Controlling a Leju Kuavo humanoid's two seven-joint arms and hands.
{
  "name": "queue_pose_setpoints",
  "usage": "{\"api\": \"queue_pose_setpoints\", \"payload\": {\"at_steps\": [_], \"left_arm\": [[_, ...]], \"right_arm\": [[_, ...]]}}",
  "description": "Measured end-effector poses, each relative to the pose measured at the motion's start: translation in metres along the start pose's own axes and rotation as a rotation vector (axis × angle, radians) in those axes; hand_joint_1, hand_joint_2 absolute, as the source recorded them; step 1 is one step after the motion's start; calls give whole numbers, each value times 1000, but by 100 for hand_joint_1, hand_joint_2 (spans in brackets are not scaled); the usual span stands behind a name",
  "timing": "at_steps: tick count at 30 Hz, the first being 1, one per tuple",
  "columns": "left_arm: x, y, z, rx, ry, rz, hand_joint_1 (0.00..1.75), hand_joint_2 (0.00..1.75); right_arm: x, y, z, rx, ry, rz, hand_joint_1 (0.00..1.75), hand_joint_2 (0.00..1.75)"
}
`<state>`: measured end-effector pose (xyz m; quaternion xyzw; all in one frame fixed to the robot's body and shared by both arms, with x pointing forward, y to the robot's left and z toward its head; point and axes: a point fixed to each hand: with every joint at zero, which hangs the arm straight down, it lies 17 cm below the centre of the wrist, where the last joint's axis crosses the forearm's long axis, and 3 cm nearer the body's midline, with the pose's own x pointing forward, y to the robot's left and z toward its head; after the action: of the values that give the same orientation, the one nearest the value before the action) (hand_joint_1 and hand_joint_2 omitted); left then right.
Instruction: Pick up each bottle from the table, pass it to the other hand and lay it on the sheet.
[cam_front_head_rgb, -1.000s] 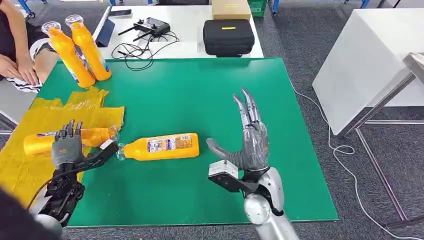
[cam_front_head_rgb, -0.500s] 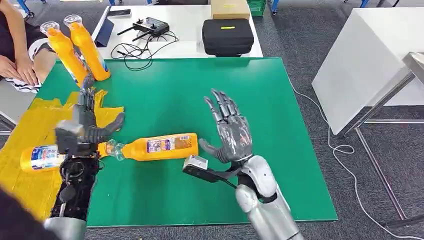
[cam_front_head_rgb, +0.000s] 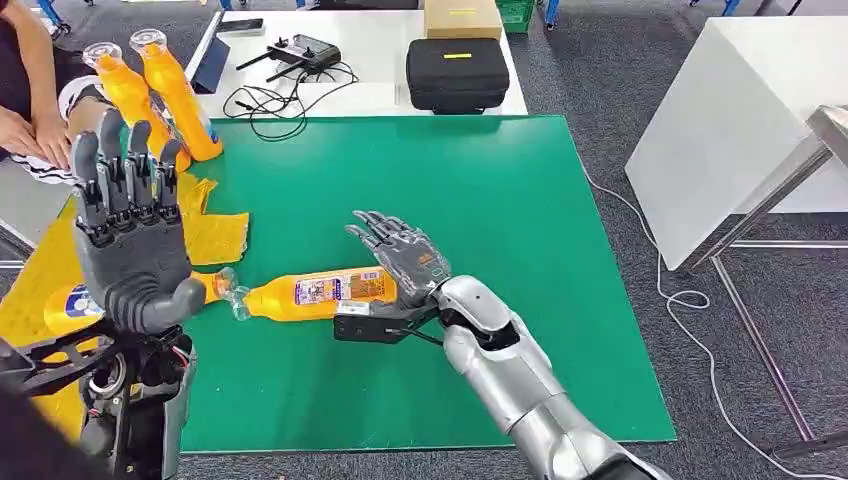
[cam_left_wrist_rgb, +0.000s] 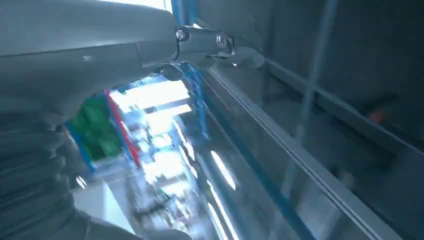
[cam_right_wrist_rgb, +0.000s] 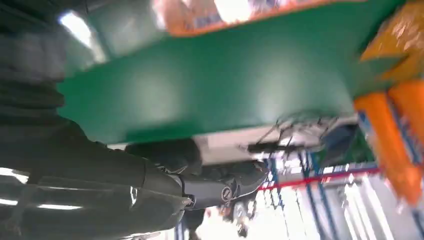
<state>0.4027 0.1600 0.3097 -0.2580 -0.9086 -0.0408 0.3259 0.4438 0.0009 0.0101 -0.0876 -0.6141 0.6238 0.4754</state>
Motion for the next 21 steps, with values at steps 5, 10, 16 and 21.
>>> {"api": "queue_pose_setpoints", "payload": {"at_steps": [5,10,16,21], "left_arm": [[14,-15,-6,-21,-51,65,0,175],[17,-23,-9,-31,-67,102,0,175],[31,-40,-13,-62,-107,128,0,175],[45,-52,-17,-85,-143,132,0,175]], "right_arm": [[-5,-1,-5,56,30,-78,0,175],[-12,-6,-10,106,95,-140,0,175],[-21,-9,-12,105,171,-217,0,175],[-35,-8,-9,102,247,-281,0,175]]}}
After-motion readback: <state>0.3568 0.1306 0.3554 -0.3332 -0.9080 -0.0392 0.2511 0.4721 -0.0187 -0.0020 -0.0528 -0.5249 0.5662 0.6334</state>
